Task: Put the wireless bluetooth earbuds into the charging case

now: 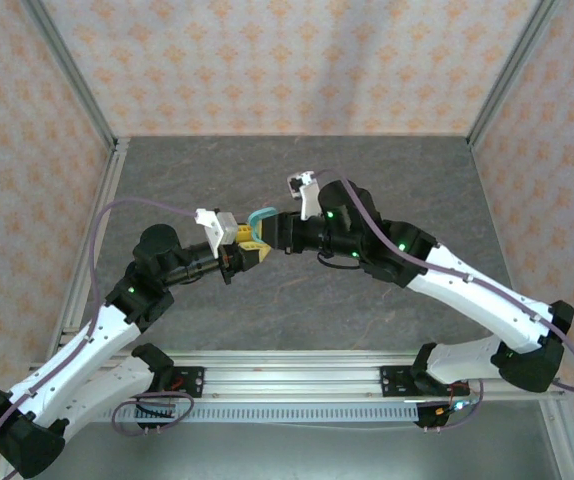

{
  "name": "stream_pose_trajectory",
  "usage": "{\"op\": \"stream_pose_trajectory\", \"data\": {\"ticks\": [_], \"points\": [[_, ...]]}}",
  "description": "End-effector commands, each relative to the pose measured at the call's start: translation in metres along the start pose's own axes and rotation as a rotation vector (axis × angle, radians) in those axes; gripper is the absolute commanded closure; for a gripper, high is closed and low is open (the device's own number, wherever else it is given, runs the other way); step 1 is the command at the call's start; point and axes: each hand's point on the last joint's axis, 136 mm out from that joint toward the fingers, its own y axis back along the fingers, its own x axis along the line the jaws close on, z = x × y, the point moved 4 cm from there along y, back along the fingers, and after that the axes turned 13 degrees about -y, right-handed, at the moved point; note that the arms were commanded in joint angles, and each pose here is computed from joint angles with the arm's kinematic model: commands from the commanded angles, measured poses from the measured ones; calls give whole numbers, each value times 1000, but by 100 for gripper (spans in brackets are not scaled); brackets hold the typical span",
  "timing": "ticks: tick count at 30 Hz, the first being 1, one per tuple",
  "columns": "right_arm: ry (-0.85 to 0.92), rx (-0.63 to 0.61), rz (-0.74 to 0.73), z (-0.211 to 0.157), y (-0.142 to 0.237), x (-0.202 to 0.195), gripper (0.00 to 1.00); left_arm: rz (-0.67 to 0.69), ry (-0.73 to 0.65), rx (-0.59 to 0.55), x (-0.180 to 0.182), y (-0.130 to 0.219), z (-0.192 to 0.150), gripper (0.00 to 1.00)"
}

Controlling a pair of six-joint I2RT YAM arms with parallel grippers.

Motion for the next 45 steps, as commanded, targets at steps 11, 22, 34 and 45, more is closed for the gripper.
{"op": "stream_pose_trajectory", "data": {"ticks": [11,22,34,45], "points": [[31,32,-194,1,-5,-9,67,14,-78,-48,1,5,22,90],[36,40,-212,1,-3,-9,71,13,-79,-47,0,5,21,90],[105,77,-125,-4,2,2,85,12,-76,-47,0,5,21,90],[270,103,-113,-6,4,3,80,13,-81,-46,-1,8,22,90]]}}
